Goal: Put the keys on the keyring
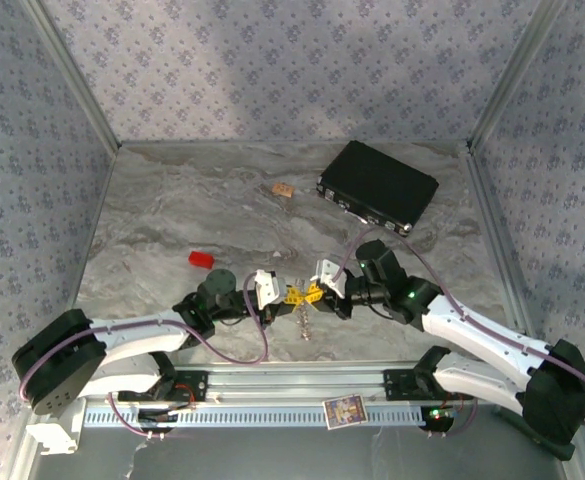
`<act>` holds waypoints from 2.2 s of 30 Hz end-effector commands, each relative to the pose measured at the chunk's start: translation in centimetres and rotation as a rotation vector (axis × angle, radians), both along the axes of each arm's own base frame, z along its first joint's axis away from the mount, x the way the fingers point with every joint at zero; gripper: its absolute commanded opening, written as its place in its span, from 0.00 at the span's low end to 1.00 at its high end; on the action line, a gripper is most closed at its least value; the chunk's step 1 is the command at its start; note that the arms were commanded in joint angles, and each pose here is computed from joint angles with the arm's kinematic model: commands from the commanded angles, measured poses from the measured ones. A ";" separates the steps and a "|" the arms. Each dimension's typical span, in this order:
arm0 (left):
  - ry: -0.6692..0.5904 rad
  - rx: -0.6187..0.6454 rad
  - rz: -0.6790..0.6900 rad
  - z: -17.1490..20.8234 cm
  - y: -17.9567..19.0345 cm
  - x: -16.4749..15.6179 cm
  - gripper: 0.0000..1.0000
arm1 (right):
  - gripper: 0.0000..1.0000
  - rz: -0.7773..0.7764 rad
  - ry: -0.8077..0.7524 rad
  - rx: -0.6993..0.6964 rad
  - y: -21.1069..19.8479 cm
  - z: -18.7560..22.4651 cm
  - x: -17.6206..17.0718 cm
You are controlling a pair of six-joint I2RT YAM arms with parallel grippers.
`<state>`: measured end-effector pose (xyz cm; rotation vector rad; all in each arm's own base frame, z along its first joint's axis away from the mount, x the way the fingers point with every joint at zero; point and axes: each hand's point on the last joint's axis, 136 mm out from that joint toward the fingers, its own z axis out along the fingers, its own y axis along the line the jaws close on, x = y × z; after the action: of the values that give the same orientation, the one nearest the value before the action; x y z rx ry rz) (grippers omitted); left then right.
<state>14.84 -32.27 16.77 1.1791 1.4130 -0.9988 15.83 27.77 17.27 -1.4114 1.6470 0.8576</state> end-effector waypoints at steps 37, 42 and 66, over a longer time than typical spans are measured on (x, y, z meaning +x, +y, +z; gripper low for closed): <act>-0.093 0.080 -0.085 1.8 -0.4 -0.4 0.00 | 0.28 0.059 -0.076 -0.154 0.1 2.0 -0.5; -0.060 -0.036 -0.055 2.3 -0.4 -0.2 0.00 | 0.34 -0.014 -0.062 -0.040 -0.3 1.1 -0.2; -0.053 -0.064 -0.050 1.6 -0.2 -0.3 0.00 | 0.06 -0.102 -0.065 -0.011 -1.8 0.9 0.3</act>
<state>14.78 -32.60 16.46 1.2024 1.3883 -1.0281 15.81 26.18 17.45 -1.3463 1.6514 0.7592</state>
